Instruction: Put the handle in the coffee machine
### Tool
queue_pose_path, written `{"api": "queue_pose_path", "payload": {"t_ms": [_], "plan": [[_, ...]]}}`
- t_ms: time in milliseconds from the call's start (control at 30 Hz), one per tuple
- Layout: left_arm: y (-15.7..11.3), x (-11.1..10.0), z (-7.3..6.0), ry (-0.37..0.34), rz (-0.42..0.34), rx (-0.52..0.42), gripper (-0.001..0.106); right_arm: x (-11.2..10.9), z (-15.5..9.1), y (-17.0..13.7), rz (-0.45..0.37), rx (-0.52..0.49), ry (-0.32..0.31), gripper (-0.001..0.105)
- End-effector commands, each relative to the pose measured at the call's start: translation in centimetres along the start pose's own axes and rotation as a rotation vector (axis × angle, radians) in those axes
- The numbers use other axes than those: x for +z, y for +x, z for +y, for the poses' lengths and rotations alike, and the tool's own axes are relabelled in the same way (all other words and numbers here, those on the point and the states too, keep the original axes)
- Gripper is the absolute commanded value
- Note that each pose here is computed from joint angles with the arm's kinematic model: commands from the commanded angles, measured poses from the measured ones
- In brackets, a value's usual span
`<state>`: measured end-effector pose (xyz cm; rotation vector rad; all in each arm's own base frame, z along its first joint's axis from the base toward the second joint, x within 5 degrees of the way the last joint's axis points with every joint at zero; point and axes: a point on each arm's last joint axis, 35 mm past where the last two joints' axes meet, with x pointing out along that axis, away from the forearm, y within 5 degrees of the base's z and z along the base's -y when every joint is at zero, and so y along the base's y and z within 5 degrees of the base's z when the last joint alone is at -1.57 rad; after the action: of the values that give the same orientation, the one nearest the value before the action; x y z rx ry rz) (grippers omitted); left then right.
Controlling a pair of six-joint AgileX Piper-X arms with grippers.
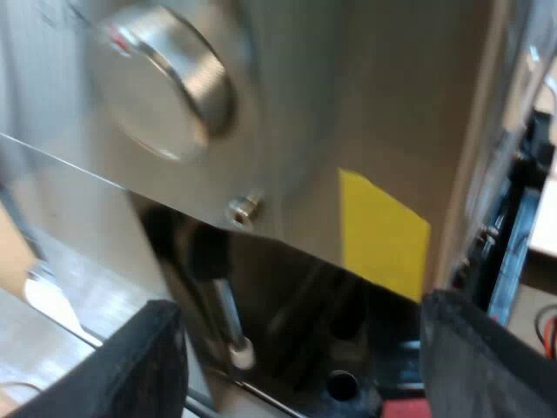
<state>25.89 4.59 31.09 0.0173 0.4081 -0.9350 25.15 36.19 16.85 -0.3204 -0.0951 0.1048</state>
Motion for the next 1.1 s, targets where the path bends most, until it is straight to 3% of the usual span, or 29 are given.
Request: {"api": "queue_pose_path", "payload": {"t_ms": [33,200,300,333,400,600,767,900,1100], "plan": [[-1.0,1.6,0.1,0.015,-0.04,0.01,0.06,2.8,-0.9,0.1,-0.087,-0.026,0.112,0.031],[-1.5,2.4,0.4,0.029,-0.029,0.055,0.059,2.8,-0.9,0.1,-0.087,-0.026,0.112,0.031],[-1.6,2.4,0.5,-0.012,-0.003,0.097,0.046,2.8,-0.9,0.1,-0.087,-0.026,0.112,0.031],[-1.6,2.3,0.6,-0.031,0.018,0.129,0.025,2.8,-0.9,0.1,-0.087,-0.026,0.112,0.031],[-1.6,2.3,0.6,-0.032,0.024,0.138,0.002,2.8,-0.9,0.1,-0.087,-0.026,0.112,0.031],[-1.7,2.5,1.3,0.007,0.066,0.251,0.001,2.8,-0.9,0.1,-0.087,-0.026,0.112,0.031],[-1.5,2.8,1.4,0.038,0.061,0.266,0.001,2.8,-0.9,0.1,-0.087,-0.026,0.112,0.031],[-0.1,2.4,1.8,0.026,0.126,0.289,0.001,2.8,-0.9,0.1,-0.087,-0.026,0.112,0.031],[1.7,0.7,2.3,-0.061,0.235,0.266,0.001,2.8,-0.9,0.1,-0.087,-0.026,0.112,0.031]]}}
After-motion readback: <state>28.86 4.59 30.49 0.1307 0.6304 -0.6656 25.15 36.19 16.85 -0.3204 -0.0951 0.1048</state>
